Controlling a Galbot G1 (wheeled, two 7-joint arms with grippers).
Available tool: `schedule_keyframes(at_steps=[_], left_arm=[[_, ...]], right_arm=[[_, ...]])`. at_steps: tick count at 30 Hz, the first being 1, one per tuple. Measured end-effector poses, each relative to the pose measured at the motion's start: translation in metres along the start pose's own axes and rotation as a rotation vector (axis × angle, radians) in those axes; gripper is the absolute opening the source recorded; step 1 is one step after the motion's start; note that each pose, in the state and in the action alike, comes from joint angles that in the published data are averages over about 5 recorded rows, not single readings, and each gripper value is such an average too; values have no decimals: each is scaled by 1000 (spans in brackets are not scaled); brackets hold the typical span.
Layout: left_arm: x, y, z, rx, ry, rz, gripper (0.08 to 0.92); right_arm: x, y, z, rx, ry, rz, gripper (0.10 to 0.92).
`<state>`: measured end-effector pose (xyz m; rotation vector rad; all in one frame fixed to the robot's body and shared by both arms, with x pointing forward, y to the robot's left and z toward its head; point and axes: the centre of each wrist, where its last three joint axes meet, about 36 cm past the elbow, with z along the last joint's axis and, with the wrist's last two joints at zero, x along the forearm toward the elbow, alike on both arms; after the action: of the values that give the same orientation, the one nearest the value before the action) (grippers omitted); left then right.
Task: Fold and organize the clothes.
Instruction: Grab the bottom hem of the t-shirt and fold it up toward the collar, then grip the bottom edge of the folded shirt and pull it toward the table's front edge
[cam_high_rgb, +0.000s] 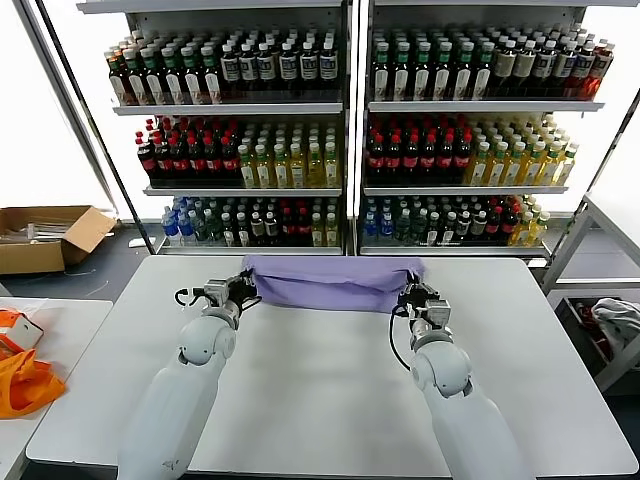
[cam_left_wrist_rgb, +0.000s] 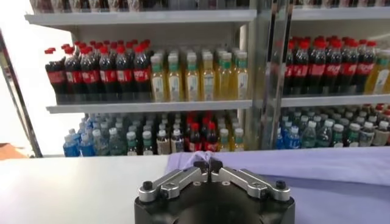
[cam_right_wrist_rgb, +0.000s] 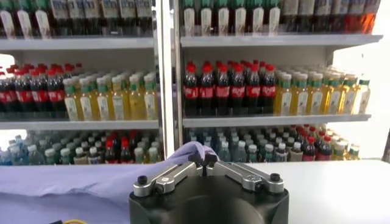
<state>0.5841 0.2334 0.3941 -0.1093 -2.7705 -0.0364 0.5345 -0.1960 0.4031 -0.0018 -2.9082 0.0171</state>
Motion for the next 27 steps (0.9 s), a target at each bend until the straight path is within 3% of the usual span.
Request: schedule_keyframes(at_steps=[3,7,18,27], left_arm=[[-6,2,1,-2,16,0,85],[-10,3,1,-3,26,8,127],[-4,2,-9,-5,44,1,445],[7,3,-12,-26,71,-23,705]], right_arm=[[-7,3,-1,1,16,-6,134],[-13,6,-5,-13,27,-11,234],[-16,23,-26,-153,39,33,554],[3,16,-33,-142,58,76,796]])
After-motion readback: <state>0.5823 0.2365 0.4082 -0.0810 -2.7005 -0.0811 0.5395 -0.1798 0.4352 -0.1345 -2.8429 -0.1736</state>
